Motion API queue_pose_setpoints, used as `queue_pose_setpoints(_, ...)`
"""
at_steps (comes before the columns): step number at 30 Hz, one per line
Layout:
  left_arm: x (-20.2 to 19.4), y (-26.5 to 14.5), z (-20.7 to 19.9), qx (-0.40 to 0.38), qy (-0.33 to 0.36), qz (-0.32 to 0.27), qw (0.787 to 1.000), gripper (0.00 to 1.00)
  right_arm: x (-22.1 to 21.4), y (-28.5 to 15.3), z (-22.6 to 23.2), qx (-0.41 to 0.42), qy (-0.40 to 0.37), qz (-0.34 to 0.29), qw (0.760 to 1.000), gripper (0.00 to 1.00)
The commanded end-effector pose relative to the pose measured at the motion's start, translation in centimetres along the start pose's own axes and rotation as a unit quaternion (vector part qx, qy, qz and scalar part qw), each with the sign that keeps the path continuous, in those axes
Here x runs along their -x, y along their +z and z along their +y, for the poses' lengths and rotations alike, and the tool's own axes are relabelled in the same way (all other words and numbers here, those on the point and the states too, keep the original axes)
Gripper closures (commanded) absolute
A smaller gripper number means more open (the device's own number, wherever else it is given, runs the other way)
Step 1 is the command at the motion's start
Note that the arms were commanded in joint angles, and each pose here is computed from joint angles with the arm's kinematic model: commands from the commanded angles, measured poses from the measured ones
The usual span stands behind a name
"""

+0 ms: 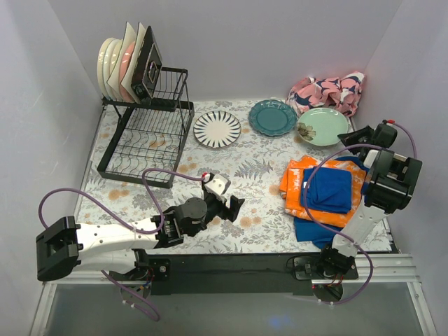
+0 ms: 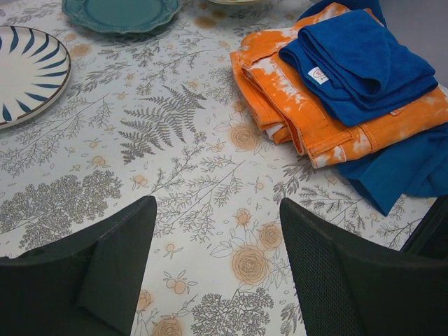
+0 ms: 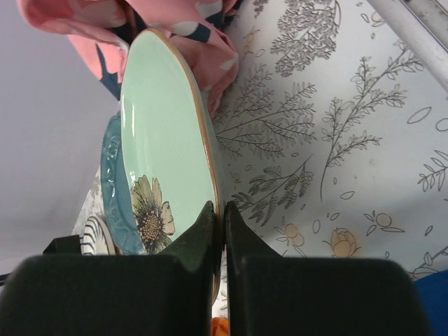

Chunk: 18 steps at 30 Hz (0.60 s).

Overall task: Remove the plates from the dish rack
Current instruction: Place the plate at the center of the board.

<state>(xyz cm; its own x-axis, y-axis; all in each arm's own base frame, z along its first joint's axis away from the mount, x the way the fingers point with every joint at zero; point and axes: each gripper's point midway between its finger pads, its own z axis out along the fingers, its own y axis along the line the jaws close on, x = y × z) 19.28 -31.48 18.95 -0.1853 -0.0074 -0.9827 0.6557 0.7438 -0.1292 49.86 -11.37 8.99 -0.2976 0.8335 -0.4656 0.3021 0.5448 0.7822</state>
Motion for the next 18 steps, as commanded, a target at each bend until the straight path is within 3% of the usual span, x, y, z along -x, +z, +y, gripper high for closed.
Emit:
queue_pose_setpoints(1, 0.8, 0.0, 0.2, 0.012, -0.009, -0.010, 1.000, 0.30, 1.4, 0.5, 1.0, 0.023, 0.003, -0.033, 0.999, 0.99)
queue_pose_setpoints(8, 1.4, -0.6, 0.6, 0.015, -0.016, -0.024, 0.999, 0.30, -0.3, 1.4, -0.9, 0.003, 0.027, -0.015, 1.000, 0.98)
queue_pose_setpoints(12, 1.7, -0.6, 0.6, 0.016, -0.018, -0.026, 0.999, 0.31, -0.8, 1.1, -1.6, -0.014, 0.036, -0.012, 0.999, 0.78)
queue_pose_setpoints(18, 1.7, -0.7, 0.6, 0.016, -0.019, -0.027, 0.999, 0.30, -1.0, -0.3, -2.6, -0.073, 0.033, -0.002, 0.997, 0.62)
